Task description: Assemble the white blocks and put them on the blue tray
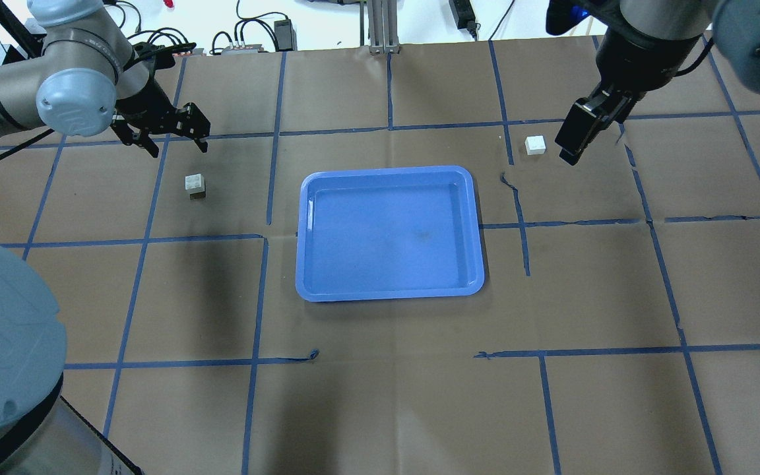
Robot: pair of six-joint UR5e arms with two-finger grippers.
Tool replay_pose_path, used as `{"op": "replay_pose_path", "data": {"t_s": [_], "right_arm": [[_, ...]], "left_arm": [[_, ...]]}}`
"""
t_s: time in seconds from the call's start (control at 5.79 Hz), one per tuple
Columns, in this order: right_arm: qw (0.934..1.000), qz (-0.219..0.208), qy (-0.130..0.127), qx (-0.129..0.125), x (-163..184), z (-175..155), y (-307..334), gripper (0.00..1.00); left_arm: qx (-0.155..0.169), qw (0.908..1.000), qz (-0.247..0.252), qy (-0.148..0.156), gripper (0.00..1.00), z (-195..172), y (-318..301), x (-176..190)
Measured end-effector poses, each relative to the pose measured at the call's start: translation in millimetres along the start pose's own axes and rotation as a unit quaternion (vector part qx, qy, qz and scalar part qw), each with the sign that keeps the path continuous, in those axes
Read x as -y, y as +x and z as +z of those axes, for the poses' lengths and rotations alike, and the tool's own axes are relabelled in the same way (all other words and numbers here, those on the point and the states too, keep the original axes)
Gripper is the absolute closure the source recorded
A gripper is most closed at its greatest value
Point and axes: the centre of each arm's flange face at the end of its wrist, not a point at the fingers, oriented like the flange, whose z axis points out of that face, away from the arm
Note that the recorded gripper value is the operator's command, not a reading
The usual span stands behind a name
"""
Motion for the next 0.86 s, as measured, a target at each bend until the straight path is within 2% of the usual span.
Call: {"op": "replay_pose_path", "data": {"t_s": [0.17,0.35,0.52,0.69,0.86], "right_arm": [[0.9963,-0.085,-0.007,-0.003,4,10,14,0.0],[0.9855,-0.169,-0.016,-0.007,4,16,34,0.0],[0.9694,-0.245,-0.015,-0.009,4,18,65,0.0],[0.9599,-0.28,-0.01,-0.009,7,19,96,0.0],[0.9537,-0.301,0.003,-0.007,21,23,128,0.0]], "left_arm": [[-0.003,0.9999,-0.004,-0.011,0.01,24,-2,2],[-0.003,0.9999,-0.006,-0.013,0.01,45,-5,8],[0.0,1.0,-0.006,-0.008,0.06,61,-7,13],[0.001,1.0,-0.006,-0.007,0.17,69,-8,15],[0.001,0.9999,-0.006,-0.01,0.26,75,-8,15]]}}
